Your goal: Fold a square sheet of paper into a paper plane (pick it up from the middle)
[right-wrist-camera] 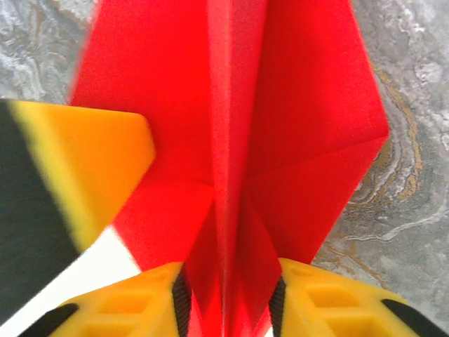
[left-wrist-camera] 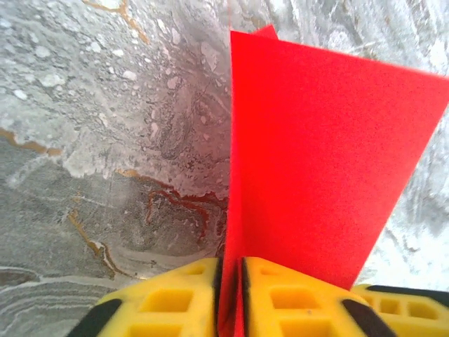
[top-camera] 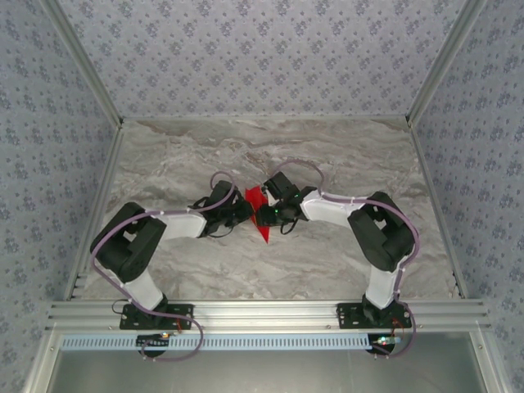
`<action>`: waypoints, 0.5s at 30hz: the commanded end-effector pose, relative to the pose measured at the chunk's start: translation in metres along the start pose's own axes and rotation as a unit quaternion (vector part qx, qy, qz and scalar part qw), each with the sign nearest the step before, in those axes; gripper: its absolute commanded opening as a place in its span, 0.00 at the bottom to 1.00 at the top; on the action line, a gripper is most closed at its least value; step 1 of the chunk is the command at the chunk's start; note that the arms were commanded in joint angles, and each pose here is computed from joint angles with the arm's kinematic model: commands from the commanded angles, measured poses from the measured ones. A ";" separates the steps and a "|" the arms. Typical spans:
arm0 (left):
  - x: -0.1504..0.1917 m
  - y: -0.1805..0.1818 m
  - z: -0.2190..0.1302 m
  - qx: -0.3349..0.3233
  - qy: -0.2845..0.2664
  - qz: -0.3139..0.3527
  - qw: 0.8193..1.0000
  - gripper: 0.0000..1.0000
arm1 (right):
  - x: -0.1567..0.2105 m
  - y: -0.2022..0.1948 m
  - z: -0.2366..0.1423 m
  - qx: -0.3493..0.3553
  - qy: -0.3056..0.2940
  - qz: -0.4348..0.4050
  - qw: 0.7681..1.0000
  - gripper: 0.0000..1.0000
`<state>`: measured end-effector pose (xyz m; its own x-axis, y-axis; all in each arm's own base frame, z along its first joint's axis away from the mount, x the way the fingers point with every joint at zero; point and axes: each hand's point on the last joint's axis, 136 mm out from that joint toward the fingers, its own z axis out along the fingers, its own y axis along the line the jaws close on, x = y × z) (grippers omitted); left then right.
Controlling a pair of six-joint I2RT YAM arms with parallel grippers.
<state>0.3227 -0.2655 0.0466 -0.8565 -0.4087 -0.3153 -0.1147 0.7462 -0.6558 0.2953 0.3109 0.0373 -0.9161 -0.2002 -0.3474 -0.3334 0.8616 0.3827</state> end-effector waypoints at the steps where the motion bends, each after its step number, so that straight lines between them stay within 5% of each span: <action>1: -0.014 -0.009 -0.020 0.014 -0.017 0.000 1.000 0.25 | 0.001 -0.009 0.002 0.036 0.009 -0.005 0.999 0.32; 15: -0.054 0.034 -0.090 -0.098 -0.099 0.002 0.990 0.74 | -0.010 -0.006 0.006 0.087 0.006 -0.015 0.996 0.28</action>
<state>0.3293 -0.1916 0.1101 -0.7476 -0.5018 -0.4351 -0.1787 0.7829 -0.5959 0.3032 0.3110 0.0330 -0.9094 -0.2289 -0.3472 -0.3296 0.9058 0.2664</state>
